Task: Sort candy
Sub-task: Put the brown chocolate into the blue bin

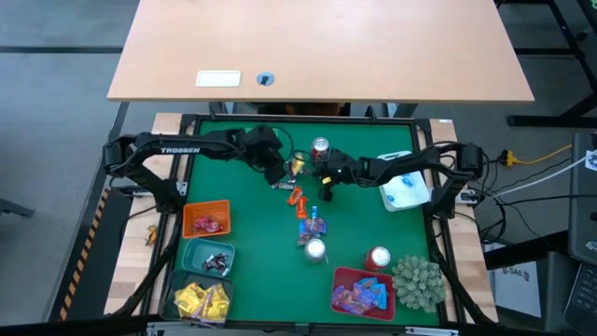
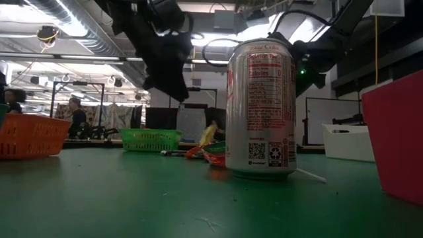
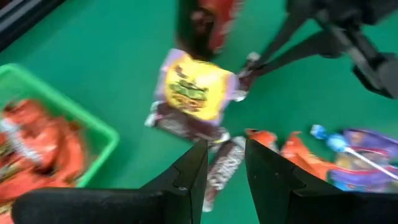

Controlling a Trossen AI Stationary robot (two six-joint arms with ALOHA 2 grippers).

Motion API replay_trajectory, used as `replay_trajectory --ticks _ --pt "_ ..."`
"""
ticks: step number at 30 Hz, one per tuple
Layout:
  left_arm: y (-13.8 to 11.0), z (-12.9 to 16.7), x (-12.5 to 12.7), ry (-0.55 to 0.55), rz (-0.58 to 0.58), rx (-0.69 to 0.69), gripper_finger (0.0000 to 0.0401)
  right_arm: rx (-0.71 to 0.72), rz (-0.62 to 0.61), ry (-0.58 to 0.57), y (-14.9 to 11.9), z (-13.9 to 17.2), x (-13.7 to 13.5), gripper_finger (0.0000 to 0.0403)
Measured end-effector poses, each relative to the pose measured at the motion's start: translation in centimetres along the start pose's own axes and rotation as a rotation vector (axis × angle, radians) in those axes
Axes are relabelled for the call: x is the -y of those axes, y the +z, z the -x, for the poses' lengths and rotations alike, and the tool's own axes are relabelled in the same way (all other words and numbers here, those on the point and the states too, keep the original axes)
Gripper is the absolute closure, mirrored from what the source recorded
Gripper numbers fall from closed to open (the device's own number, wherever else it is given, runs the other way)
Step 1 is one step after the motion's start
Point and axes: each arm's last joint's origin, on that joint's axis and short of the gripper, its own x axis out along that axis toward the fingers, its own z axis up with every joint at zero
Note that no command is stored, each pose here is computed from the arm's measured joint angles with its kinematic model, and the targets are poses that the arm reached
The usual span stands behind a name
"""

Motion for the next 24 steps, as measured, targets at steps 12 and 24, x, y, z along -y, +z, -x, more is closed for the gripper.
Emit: replay_trajectory --ticks 12,24 --pt "-1.3 0.4 5.2 -0.101 -0.388 0.074 0.0278 0.045 -0.150 0.278 0.9 0.8 -0.7 0.0399" --pt "-2.0 0.6 6.6 -0.131 -0.429 0.067 0.0228 0.182 -0.176 0.459 2.5 1.2 -1.1 0.0399"
